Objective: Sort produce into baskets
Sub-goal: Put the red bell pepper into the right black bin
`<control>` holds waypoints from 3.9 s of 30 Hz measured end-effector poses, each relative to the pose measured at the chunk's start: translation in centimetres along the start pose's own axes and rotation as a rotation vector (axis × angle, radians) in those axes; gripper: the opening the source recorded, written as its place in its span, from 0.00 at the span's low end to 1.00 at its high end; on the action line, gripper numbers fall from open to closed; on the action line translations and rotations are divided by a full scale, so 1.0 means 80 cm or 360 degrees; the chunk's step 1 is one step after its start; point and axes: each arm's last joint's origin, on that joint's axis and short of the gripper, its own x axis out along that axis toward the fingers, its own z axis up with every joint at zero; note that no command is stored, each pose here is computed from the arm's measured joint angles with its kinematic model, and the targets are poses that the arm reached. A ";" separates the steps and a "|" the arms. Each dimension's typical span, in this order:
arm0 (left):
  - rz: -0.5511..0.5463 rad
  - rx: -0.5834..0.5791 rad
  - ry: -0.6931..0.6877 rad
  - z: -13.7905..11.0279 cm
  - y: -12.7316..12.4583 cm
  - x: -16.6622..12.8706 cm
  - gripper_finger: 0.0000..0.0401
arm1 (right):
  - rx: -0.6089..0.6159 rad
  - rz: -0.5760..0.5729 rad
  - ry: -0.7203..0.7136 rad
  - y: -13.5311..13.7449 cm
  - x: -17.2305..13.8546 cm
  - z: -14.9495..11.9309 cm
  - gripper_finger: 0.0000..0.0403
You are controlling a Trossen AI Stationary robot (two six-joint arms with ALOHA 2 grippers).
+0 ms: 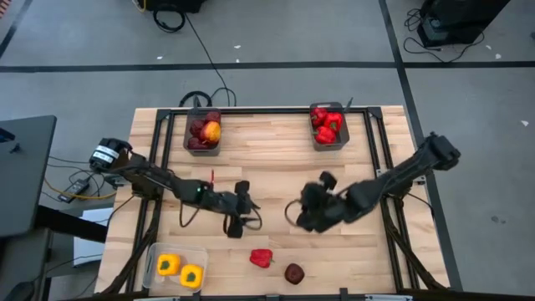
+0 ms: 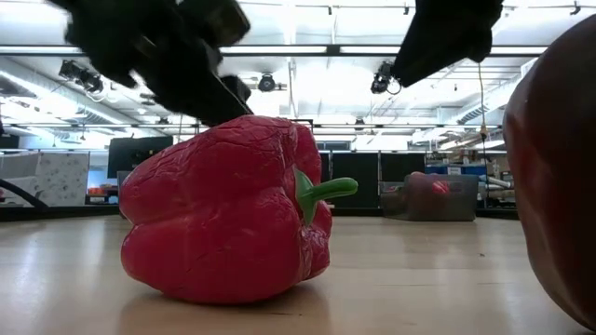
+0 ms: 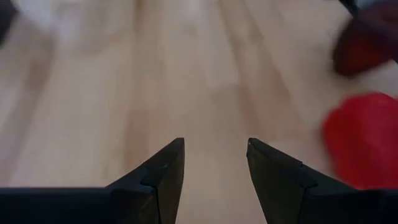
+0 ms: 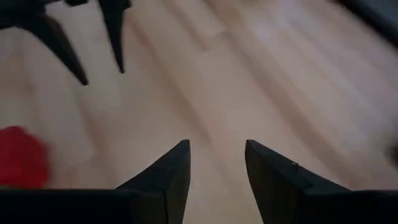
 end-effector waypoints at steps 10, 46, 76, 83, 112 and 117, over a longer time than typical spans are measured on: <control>-0.0348 0.0120 -0.0009 0.028 -0.104 -0.032 0.45 | -0.0134 0.0359 -0.0117 0.087 0.025 -0.044 0.41; -0.0002 -0.0141 -0.0109 -0.043 -0.132 0.071 0.95 | -0.0373 0.0751 -0.0020 0.135 0.093 -0.074 0.96; 0.0171 -0.0256 -0.0275 -0.016 -0.086 0.081 0.87 | -0.0185 0.0450 0.0340 0.089 0.126 -0.065 0.70; 0.0183 -0.0260 -0.0279 0.002 -0.079 0.050 0.87 | -0.0164 0.0371 0.0295 0.065 0.102 -0.037 0.66; 0.0333 -0.0364 -0.0296 -0.070 0.004 -0.031 0.87 | 0.0447 -0.0674 0.0442 -0.321 0.044 0.098 0.68; 0.0308 -0.0366 -0.0278 -0.070 0.007 -0.030 0.87 | 0.0569 -0.0684 0.0582 -0.355 0.074 0.074 0.68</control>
